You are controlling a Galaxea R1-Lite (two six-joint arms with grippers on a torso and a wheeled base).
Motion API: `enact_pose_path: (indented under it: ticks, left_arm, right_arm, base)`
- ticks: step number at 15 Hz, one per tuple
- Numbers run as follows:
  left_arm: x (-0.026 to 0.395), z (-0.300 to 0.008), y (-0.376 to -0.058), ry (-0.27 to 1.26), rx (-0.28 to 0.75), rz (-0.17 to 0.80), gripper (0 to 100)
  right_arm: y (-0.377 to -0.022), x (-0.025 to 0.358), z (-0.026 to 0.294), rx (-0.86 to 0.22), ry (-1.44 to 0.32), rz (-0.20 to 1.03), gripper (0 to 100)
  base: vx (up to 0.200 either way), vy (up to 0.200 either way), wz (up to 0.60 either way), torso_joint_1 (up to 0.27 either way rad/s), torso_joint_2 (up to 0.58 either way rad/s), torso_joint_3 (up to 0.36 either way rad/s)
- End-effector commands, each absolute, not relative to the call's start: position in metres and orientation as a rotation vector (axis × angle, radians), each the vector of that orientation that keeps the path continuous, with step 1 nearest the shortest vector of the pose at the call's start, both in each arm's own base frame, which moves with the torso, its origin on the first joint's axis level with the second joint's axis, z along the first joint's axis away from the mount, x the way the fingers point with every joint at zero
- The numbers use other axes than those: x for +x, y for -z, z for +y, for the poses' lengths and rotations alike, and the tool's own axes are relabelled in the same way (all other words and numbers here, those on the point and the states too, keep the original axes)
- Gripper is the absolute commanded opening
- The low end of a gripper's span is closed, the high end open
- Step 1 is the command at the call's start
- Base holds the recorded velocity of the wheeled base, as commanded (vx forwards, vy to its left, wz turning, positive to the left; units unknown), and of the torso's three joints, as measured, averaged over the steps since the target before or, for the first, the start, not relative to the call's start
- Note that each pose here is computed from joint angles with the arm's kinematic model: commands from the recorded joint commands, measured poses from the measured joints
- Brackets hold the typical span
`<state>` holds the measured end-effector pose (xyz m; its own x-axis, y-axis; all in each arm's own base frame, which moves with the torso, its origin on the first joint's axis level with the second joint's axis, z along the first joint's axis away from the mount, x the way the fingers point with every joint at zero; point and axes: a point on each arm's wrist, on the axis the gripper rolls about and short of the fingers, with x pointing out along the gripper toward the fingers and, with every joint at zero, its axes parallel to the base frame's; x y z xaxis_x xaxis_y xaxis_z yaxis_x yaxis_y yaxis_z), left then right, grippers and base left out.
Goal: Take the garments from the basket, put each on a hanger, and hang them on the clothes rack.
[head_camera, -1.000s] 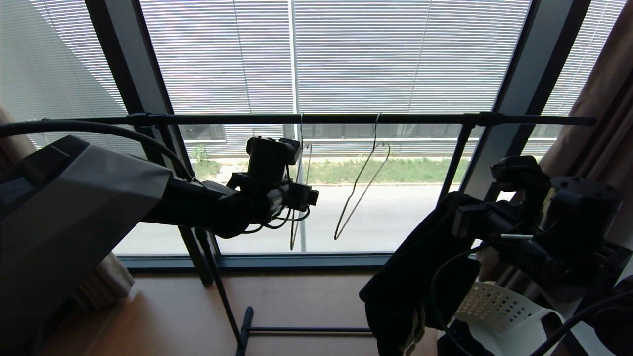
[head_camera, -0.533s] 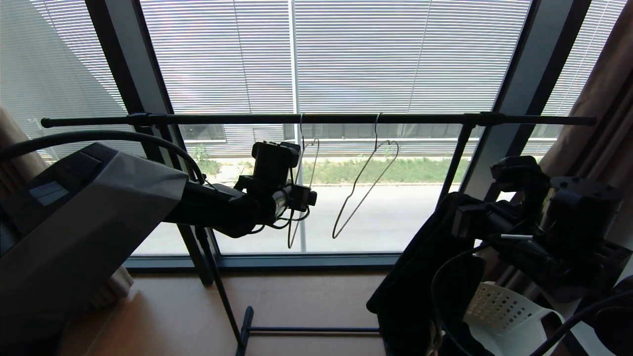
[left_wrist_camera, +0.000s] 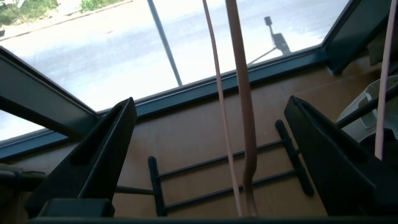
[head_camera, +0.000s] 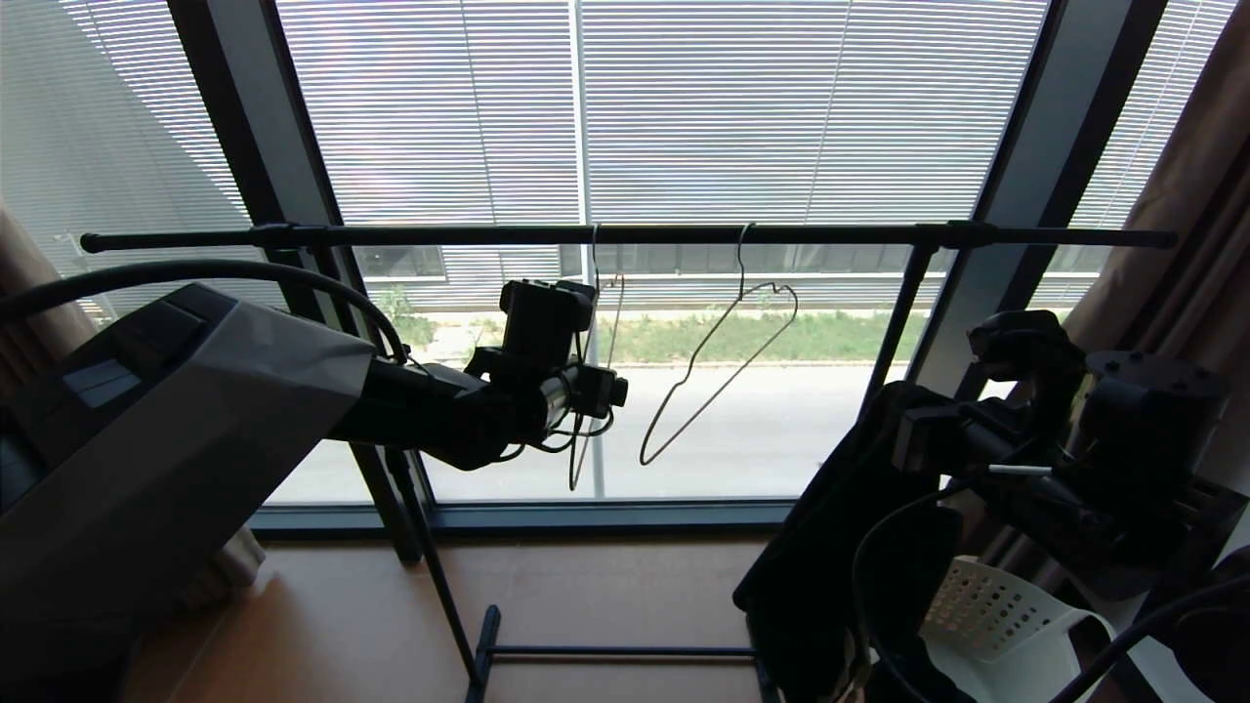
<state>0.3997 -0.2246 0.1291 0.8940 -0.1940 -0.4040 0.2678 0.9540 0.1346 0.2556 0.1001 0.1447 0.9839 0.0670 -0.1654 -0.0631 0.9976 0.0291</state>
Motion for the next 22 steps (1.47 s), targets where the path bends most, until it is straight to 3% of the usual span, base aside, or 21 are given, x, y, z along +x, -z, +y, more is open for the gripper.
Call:
enact_pose_path:
  ticks: [1, 5, 6, 15, 18, 22]
  left_arm:
    - [0.397, -0.226, -0.135, 0.246, 0.187, 0.386, 100]
    - [0.397, -0.225, -0.133, 0.211, 0.198, 0.387, 100]
    - [0.397, -0.225, -0.133, 0.209, 0.197, 0.388, 0]
    - [0.394, -0.221, -0.148, 0.207, 0.182, 0.356, 0]
    - [0.379, -0.216, -0.175, 0.216, 0.164, 0.311, 0]
    - [0.338, -0.198, -0.186, 0.234, 0.18, 0.344, 0]
  right_arm:
    - [-0.145, 0.256, 0.1, 0.023, -0.066, 0.166, 0]
    - [-0.145, 0.255, 0.1, 0.024, -0.066, 0.165, 0]
    - [-0.145, 0.255, 0.1, 0.025, -0.066, 0.164, 0]
    - [-0.145, 0.255, 0.1, 0.026, -0.066, 0.165, 0]
    - [-0.145, 0.255, 0.1, 0.025, -0.066, 0.167, 0]
    - [-0.144, 0.255, 0.1, 0.023, -0.066, 0.168, 0]
  base:
    - [0.0, 0.0, 0.0, 0.0, 0.0, 0.0]
    - [0.0, 0.0, 0.0, 0.0, 0.0, 0.0]
    - [0.0, 0.0, 0.0, 0.0, 0.0, 0.0]
    - [0.0, 0.0, 0.0, 0.0, 0.0, 0.0]
    - [0.0, 0.0, 0.0, 0.0, 0.0, 0.0]
    - [0.0, 0.0, 0.0, 0.0, 0.0, 0.0]
